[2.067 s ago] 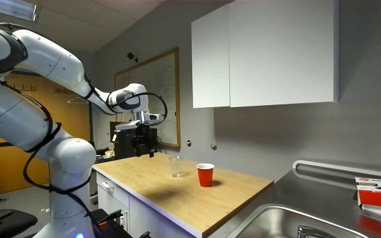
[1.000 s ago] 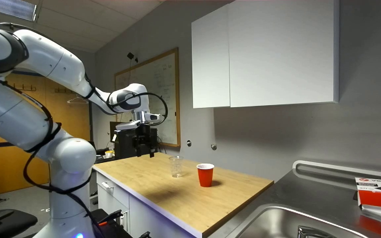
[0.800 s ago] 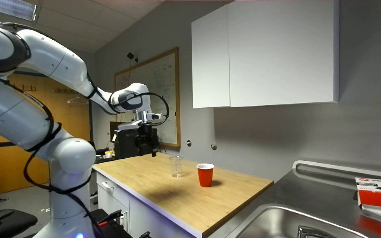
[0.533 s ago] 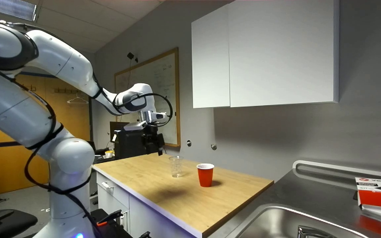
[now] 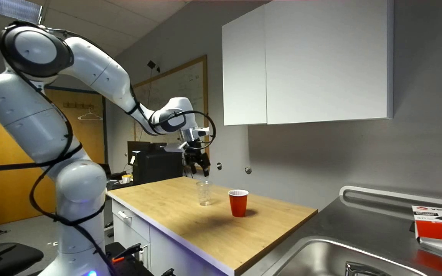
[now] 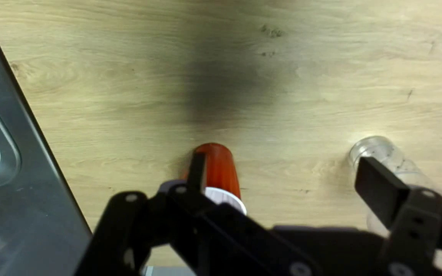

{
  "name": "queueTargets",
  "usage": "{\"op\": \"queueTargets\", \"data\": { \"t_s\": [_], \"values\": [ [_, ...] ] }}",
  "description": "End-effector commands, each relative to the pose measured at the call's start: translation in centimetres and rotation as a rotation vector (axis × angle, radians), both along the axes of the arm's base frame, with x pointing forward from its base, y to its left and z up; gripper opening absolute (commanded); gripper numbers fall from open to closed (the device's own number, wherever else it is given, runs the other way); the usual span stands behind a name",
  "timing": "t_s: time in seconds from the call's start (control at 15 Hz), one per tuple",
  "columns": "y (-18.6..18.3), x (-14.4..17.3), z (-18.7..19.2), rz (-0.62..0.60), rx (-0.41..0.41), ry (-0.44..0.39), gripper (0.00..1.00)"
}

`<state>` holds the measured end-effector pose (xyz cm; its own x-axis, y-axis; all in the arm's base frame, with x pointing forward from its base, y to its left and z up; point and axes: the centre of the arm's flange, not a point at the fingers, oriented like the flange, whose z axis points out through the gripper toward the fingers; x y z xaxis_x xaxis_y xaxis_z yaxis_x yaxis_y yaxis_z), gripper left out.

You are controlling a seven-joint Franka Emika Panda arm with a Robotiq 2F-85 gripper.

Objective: Move the objects from the orange cup and put them in the glass cup

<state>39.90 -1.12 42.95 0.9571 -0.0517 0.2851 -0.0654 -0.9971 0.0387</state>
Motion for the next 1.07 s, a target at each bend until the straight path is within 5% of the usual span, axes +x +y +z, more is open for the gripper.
{"op": "queueTargets", "data": {
  "t_s": [0.0,1.0],
  "values": [
    [-1.5,4.7,1.1,-0.047,0.016,-0.029,1.0],
    [-9.4,16.0,-2.9,-0.141,0.056,0.073,1.0]
  ]
}}
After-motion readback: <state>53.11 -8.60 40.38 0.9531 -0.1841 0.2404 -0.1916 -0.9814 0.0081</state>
